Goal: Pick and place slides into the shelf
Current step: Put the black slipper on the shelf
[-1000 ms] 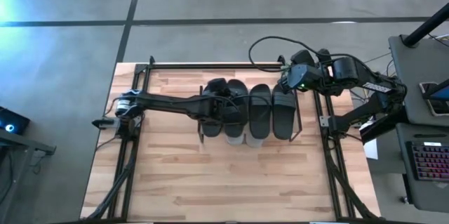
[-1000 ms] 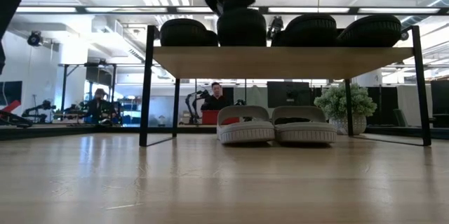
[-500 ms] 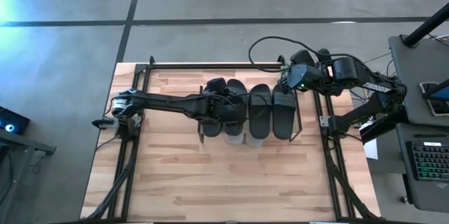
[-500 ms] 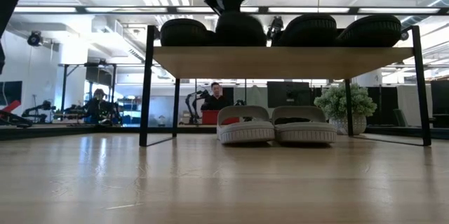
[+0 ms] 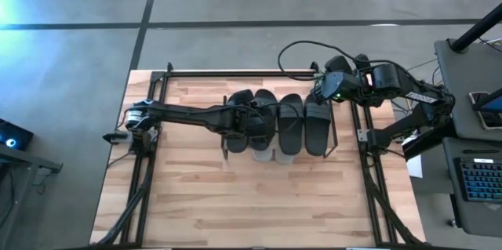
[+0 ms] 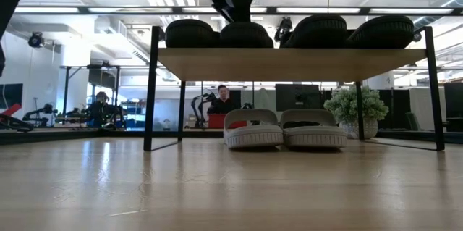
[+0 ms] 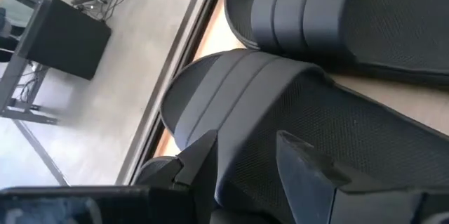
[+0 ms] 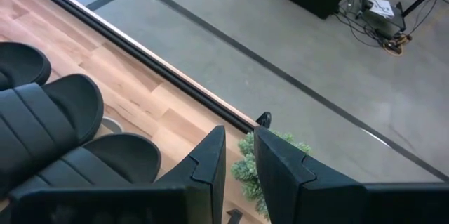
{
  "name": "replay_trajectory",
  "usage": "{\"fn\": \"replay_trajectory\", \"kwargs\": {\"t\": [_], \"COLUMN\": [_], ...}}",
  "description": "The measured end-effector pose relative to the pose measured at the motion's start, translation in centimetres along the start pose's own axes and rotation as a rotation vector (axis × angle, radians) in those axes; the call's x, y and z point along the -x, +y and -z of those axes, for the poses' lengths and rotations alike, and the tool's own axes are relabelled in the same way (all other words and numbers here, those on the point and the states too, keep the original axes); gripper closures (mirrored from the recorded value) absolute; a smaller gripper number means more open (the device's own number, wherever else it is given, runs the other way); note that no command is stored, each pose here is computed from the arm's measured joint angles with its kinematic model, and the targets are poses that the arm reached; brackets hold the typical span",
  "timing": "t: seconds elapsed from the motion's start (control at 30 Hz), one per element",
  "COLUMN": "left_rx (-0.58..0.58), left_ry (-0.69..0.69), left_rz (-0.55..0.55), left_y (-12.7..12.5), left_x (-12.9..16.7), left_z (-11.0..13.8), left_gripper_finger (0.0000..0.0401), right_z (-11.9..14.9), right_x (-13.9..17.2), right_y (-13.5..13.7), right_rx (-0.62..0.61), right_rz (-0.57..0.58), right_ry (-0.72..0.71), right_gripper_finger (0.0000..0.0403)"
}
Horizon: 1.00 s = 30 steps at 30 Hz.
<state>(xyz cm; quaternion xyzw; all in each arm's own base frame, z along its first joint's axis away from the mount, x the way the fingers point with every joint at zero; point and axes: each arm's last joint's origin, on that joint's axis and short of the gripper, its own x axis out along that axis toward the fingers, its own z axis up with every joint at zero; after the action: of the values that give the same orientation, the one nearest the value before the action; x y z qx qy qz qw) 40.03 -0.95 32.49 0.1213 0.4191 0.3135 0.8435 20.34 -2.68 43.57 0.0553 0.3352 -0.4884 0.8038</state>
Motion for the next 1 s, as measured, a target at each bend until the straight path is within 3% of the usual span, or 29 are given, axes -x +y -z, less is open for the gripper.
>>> {"fn": "replay_trajectory", "kwargs": {"t": [0.23, 0.43, 0.57, 0.73, 0.9, 1.0], "left_rx": [-0.007, -0.016, -0.011, 0.008, 0.073, 0.08], "left_ry": [-0.005, 0.002, 0.013, 0.127, 0.172, 0.198], "left_rz": [0.02, 0.121, 0.161, 0.123, 0.128, 0.163], "left_y": [0.5, 0.6, 1.4, 3.4, 5.1, 5.1], "left_x": [1.3, 2.7, 5.1, 7.5, 8.9, 9.1], "left_z": [0.1, 0.2, 0.9, 3.0, 4.7, 6.0], "left_gripper_finger": [0.0273, 0.0273, 0.0273, 0.0273, 0.0273, 0.0273], "right_z": [0.0, 0.0, 0.2, 0.0, -0.4, -0.2], "right_x": [0.0, 0.0, -0.2, -1.8, -4.5, -6.0], "right_y": [0.0, 0.0, 0.5, 3.3, 7.6, 9.6], "right_rx": [0.0, 0.0, -0.016, -0.022, 0.075, 0.153], "right_rz": [-0.001, -0.007, -0.157, -0.299, -0.38, -0.433], "right_ry": [0.001, 0.006, 0.117, 0.171, 0.158, 0.223], "right_gripper_finger": [0.0335, 0.0335, 0.0335, 0.0335, 0.0335, 0.0335]}}
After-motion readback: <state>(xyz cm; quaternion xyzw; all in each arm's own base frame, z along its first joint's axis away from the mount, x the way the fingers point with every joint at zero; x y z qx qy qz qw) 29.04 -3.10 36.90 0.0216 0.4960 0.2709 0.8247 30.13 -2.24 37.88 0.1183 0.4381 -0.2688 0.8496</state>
